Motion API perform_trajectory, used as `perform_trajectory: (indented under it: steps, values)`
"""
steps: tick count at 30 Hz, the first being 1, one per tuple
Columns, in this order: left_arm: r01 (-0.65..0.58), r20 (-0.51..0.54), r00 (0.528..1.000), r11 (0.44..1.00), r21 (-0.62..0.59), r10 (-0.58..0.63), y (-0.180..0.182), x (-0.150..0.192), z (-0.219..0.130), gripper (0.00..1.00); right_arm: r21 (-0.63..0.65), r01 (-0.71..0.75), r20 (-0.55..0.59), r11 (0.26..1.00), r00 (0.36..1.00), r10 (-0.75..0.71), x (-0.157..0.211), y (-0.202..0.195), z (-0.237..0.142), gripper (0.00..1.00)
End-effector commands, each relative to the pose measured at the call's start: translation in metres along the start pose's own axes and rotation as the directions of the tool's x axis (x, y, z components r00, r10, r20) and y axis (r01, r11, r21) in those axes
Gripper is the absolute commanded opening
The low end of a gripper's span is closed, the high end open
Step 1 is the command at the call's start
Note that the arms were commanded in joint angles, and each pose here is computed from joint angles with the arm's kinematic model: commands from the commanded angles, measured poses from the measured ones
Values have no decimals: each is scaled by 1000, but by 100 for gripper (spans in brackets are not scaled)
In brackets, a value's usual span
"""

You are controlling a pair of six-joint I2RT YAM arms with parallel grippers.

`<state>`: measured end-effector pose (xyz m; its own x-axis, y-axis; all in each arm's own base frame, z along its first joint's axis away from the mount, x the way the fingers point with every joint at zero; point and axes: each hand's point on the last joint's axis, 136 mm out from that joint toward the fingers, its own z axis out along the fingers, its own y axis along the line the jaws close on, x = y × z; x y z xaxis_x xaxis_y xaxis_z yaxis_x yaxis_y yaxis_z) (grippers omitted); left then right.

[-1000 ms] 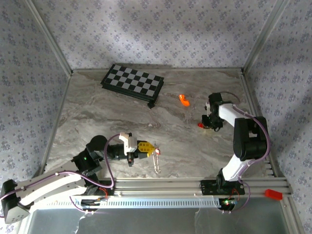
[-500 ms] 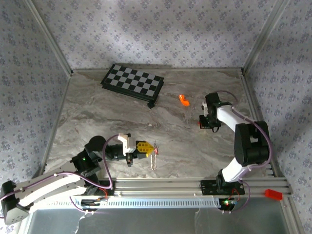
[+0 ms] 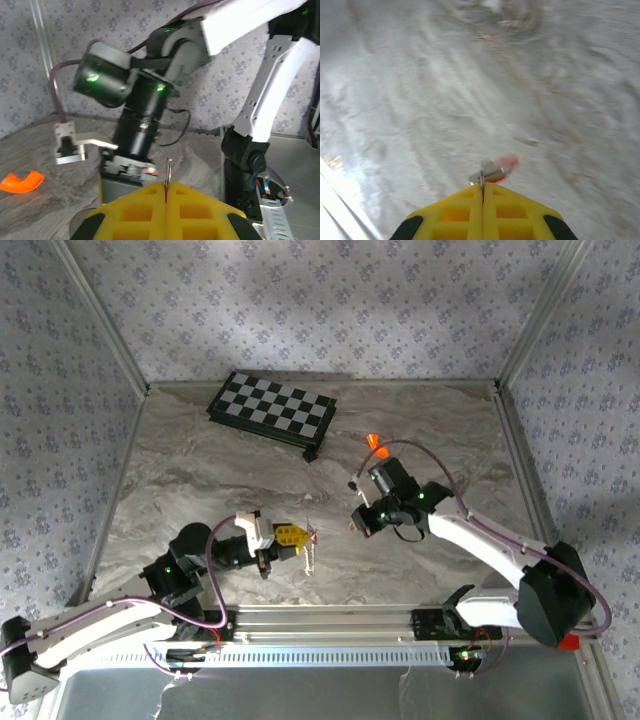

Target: Put the keys on the keyring

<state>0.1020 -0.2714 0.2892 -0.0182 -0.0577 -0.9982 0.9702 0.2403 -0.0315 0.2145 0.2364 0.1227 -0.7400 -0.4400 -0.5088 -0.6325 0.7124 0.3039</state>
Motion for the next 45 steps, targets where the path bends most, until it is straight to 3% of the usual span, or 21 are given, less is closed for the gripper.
perform_trajectory:
  steps: [1, 4, 9, 22, 32, 36, 45]
  values:
    - [2, 36, 999, 996, -84, 1, 13, -7, -6, 0, -152, 51, 74, 987, 996, -40, -2, 40, 4, 0]
    - [-1, 32, 999, 992, -128, 5, 20, -6, -10, 0, -239, 118, 146, 964, 986, -85, -1, 64, 9, 0]
    - [-15, 12, 1000, 981, -194, 18, 32, 1, -13, 0, -314, 205, 175, 927, 972, -155, 6, 86, 11, 0]
    - [-38, -48, 998, 963, -267, 26, 48, 10, -17, 0, -271, 274, 171, 923, 957, -234, 18, 77, 22, 0]
    - [-43, -70, 997, 977, -210, 29, 39, 13, -15, 0, -319, 338, 331, 885, 915, -230, -9, 101, -13, 0]
    - [-38, -70, 997, 990, -135, 29, 25, 6, -14, 0, -352, 398, 423, 847, 875, -235, -25, 121, -45, 0]
    - [1, -58, 998, 999, 34, 1, -6, -15, -15, 0, -313, 561, 513, 766, 779, -361, -36, 150, -114, 0]
